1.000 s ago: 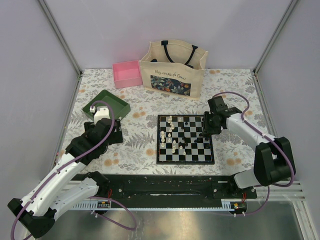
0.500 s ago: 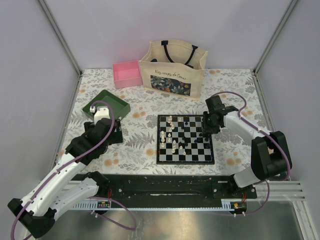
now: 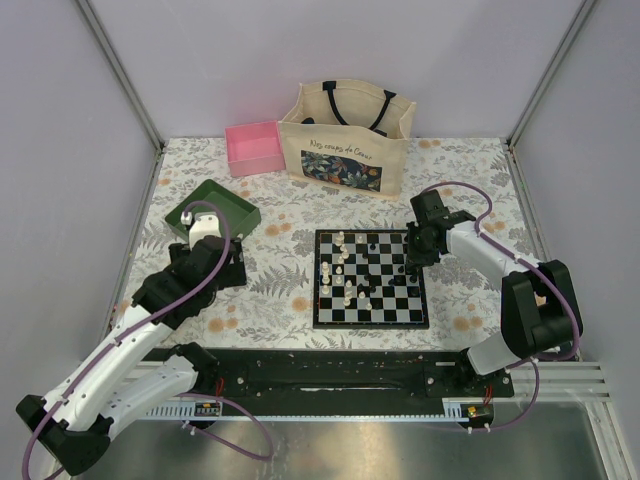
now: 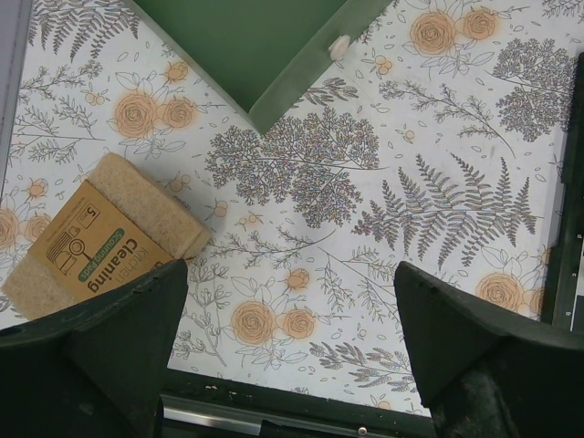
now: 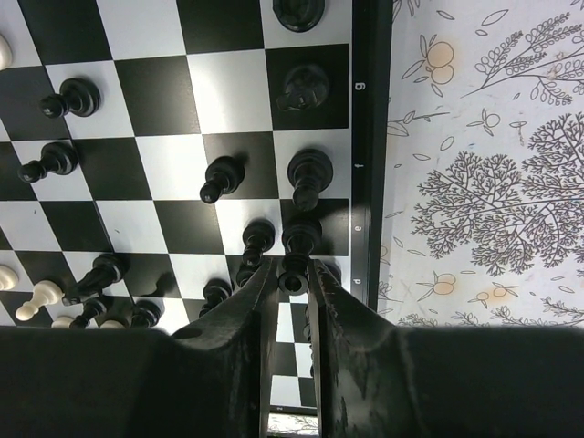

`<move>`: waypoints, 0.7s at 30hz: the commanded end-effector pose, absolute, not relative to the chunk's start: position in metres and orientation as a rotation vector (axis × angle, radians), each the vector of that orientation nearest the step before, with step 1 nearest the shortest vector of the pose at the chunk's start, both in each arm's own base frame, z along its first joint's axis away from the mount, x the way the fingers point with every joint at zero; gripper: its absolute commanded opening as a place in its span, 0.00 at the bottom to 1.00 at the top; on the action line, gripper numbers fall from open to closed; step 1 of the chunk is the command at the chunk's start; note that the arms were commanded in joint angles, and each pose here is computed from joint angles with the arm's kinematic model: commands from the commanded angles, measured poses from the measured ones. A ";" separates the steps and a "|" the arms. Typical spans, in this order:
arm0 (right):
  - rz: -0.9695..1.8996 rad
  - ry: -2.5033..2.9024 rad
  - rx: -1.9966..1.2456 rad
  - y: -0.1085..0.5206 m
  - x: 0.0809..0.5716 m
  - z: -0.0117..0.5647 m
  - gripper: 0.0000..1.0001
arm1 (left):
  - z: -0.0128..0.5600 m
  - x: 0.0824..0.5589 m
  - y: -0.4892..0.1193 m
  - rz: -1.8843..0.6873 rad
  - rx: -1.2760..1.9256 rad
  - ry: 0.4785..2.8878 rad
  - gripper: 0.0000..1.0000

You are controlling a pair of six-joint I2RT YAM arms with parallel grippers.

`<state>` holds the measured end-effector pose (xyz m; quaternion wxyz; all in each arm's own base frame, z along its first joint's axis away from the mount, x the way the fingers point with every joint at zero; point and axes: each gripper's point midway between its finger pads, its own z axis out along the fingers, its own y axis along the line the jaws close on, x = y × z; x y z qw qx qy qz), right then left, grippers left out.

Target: Set up the chess pieces on the board

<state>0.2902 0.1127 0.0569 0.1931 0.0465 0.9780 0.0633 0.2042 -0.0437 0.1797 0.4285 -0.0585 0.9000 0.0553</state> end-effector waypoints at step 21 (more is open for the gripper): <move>0.154 2.679 0.106 0.114 0.305 0.069 0.33 | 0.194 0.213 -0.050 0.097 -0.150 2.209 0.99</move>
